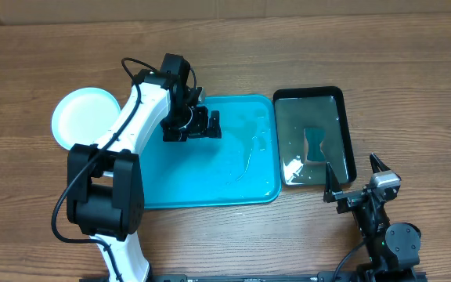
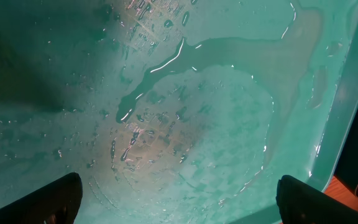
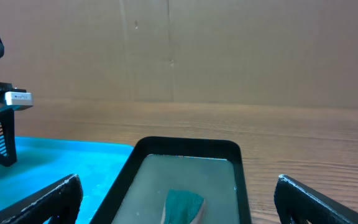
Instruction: Clean dirty plates on tray and stack at the side
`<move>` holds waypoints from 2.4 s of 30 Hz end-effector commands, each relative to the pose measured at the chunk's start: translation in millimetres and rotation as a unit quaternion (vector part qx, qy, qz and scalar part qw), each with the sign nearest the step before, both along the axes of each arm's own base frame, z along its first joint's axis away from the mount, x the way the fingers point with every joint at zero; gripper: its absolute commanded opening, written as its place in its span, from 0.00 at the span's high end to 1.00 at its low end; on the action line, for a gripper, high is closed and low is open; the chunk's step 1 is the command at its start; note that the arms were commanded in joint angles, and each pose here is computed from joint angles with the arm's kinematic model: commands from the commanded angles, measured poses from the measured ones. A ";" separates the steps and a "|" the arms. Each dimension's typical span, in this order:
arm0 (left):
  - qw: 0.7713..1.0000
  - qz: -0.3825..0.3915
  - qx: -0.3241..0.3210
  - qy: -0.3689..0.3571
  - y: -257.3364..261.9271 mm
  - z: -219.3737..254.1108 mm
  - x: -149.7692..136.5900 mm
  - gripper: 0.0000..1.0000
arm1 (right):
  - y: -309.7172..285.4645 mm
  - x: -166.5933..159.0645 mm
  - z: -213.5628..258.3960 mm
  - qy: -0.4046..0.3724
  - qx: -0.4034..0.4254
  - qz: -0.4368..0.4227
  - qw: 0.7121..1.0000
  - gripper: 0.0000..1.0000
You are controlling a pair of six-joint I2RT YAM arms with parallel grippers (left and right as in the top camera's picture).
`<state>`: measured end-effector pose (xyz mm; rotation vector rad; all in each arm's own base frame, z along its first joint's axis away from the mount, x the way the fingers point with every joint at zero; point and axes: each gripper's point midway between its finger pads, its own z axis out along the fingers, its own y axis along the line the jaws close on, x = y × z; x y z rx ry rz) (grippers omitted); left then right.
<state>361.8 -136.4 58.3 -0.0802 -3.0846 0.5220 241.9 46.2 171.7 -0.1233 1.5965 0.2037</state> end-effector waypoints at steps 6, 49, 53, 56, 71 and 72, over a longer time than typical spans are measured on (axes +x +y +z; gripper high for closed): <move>1.000 -0.007 0.002 0.000 2.2 -2.0 -0.1 0.00 | -2.9 0.7 -1.7 -0.001 0.006 -0.008 1.000 0.00; 0.957 -0.073 -0.053 -0.275 -36.5 198.4 -44.6 0.00 | -2.9 0.7 -1.7 -0.001 0.006 -0.008 1.000 0.00; 0.938 -0.043 -0.062 -0.337 -11.8 241.8 -56.2 0.00 | -2.9 0.7 -1.7 -0.001 0.006 -0.008 1.000 0.00; 0.924 -0.009 -0.059 -0.379 14.5 268.5 -63.4 0.00 | -2.9 0.7 -1.7 -0.001 0.006 -0.008 1.000 0.00; 0.864 0.081 -0.031 -0.496 80.5 321.5 -148.6 0.00 | -2.9 0.7 -1.7 -0.001 0.006 -0.008 1.000 0.00; 0.865 0.082 -0.030 -0.494 81.3 314.6 -156.8 0.00 | -2.9 0.7 -1.7 -0.001 0.006 -0.008 1.000 0.00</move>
